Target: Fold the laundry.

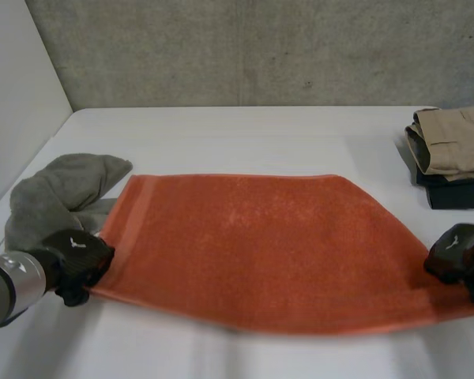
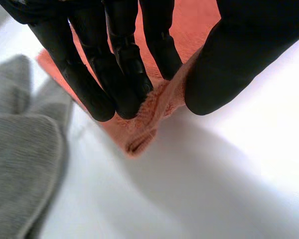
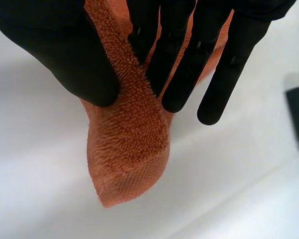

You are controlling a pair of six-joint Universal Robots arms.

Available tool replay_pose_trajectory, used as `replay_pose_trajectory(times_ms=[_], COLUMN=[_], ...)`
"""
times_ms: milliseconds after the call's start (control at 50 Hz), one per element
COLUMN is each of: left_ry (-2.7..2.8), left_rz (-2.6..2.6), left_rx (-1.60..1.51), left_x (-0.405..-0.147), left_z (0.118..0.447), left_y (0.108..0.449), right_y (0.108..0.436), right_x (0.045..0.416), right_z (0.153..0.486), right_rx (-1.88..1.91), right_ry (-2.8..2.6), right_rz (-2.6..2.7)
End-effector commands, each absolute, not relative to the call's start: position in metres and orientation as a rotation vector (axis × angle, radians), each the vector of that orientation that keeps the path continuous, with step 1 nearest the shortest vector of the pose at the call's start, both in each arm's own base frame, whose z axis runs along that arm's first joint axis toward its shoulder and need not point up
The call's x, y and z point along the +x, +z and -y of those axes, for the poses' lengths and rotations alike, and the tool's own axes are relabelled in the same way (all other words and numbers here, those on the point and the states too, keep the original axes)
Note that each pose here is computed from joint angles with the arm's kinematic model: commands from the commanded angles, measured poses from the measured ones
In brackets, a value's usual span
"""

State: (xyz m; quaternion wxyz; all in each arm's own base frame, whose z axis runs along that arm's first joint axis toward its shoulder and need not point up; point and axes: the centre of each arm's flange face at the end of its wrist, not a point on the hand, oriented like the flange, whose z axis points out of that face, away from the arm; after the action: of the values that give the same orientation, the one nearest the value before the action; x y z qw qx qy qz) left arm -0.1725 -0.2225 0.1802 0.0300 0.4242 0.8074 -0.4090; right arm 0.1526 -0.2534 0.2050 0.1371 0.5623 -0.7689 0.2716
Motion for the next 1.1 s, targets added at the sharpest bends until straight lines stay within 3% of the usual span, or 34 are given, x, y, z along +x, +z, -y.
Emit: replay_pose_trajectory(times_ms=[20, 60, 140, 220, 320, 360, 400, 460, 600, 780, 880, 980, 1100], left_ry=[-1.339, -1.427, -1.755, -2.304, -2.713, -2.807, -2.828, -2.799, -2.606, -2.335, -2.227, -2.188, -2.212], left_rz=[-2.364, -2.293, -2.075, -1.685, -1.267, -1.187, -1.219, -1.368, -1.67, -2.012, -2.074, -2.099, -2.072], left_rx=[1.314, 1.29, 1.16, 0.813, 0.446, 0.316, 0.271, 0.257, 0.353, 0.569, 0.651, 0.666, 0.655], left_x=[-0.187, -0.195, -0.214, -0.225, -0.215, -0.208, -0.204, -0.203, -0.199, -0.199, -0.192, -0.184, -0.178], left_z=[0.271, 0.288, 0.332, 0.374, 0.39, 0.392, 0.392, 0.393, 0.391, 0.369, 0.355, 0.347, 0.346], left_y=[0.152, 0.157, 0.2, 0.301, 0.386, 0.403, 0.404, 0.387, 0.316, 0.192, 0.153, 0.148, 0.159], right_y=[0.18, 0.185, 0.228, 0.312, 0.389, 0.415, 0.416, 0.409, 0.357, 0.214, 0.143, 0.122, 0.142], right_x=[0.165, 0.17, 0.184, 0.198, 0.199, 0.201, 0.202, 0.205, 0.215, 0.216, 0.217, 0.211, 0.195], right_z=[0.284, 0.298, 0.34, 0.38, 0.391, 0.388, 0.388, 0.387, 0.395, 0.394, 0.384, 0.378, 0.378], right_rx=[1.607, 1.559, 1.328, 0.942, 0.617, 0.505, 0.486, 0.512, 0.648, 0.883, 1.005, 1.065, 0.95], right_ry=[0.824, 0.905, 1.248, 1.814, 2.308, 2.48, 2.51, 2.495, 2.383, 1.968, 1.762, 1.634, 1.637], right_rz=[2.228, 2.185, 2.033, 1.778, 1.434, 1.274, 1.242, 1.276, 1.516, 2.074, 2.242, 2.272, 2.286])
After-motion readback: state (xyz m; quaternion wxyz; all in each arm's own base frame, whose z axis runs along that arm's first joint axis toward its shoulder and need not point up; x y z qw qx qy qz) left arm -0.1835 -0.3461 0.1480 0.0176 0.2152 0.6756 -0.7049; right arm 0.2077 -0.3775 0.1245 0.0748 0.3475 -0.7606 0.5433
